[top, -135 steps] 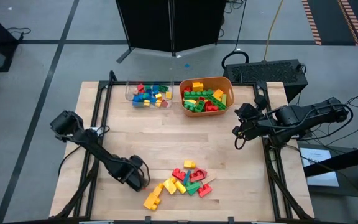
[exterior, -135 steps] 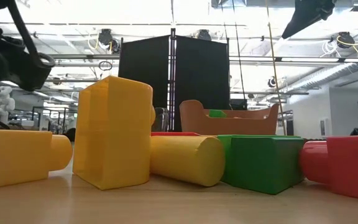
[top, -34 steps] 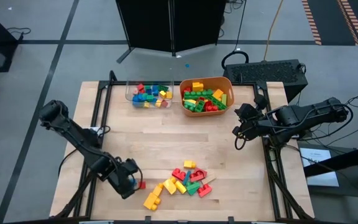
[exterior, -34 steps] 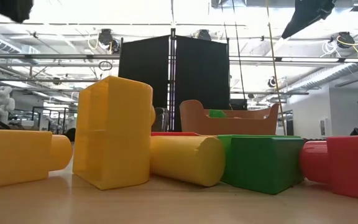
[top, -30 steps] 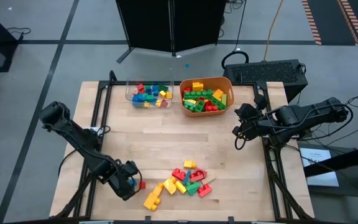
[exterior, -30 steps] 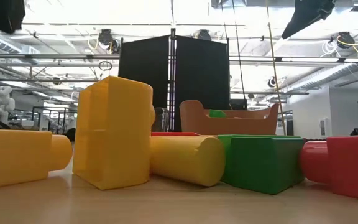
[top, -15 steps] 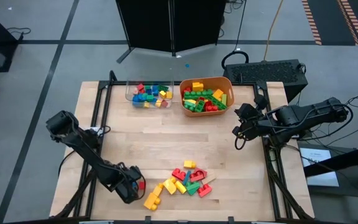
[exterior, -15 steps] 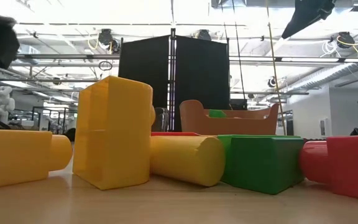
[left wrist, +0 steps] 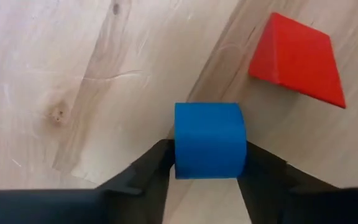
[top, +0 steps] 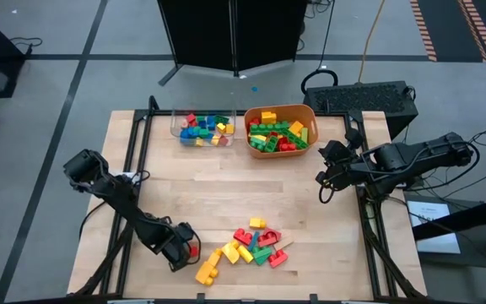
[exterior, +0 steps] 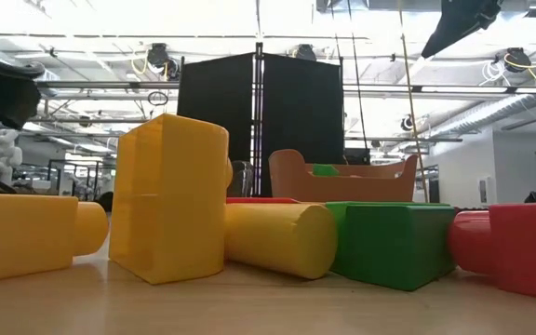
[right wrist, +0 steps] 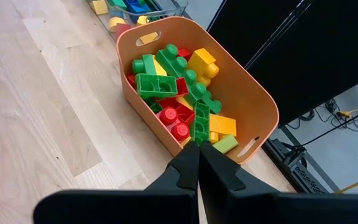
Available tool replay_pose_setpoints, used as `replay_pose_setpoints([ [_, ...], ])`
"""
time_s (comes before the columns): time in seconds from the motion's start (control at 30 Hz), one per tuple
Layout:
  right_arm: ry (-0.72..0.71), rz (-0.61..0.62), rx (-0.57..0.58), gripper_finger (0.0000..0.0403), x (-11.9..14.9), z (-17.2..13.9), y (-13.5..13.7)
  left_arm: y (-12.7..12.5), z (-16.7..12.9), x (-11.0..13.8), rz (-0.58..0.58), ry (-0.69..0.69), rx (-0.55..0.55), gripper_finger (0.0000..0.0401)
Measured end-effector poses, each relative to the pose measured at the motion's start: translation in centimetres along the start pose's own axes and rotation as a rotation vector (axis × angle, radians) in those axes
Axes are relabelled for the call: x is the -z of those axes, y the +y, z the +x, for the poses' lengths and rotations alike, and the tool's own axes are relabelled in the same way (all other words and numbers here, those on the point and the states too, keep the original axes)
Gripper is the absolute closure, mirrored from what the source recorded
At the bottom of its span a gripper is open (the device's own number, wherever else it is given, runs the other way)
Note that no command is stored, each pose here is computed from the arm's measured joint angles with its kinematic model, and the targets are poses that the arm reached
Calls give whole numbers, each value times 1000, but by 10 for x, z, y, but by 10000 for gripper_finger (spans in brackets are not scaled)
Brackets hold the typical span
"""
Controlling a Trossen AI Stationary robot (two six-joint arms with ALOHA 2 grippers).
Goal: Sort blocks by size
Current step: Put the small blue block into the transparent bin
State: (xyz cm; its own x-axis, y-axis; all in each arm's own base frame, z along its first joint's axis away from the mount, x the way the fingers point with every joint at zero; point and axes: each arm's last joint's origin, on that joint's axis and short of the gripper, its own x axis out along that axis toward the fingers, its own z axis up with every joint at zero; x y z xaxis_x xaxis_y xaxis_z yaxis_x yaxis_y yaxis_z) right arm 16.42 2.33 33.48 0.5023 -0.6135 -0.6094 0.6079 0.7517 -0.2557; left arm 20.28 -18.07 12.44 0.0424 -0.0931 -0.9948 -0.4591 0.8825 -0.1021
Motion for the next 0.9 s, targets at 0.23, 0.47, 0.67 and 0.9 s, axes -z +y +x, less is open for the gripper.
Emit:
replay_pose_setpoints([
  [0.23, 0, -4, 0, 399, 0, 0, 0, 4, -5, -9, -25, 2, 22, 273],
  [0.47, -1, -22, 0, 399, 0, 0, 0, 26, -26, -23, -71, -77, -35, 275],
  [0.67, -1, -22, 0, 399, 0, 0, 0, 50, -49, -50, -165, -142, -19, 275],
  [0.9, -3, -19, -2, 399, 0, 0, 0, 103, -85, -104, -314, -337, -37, 275],
])
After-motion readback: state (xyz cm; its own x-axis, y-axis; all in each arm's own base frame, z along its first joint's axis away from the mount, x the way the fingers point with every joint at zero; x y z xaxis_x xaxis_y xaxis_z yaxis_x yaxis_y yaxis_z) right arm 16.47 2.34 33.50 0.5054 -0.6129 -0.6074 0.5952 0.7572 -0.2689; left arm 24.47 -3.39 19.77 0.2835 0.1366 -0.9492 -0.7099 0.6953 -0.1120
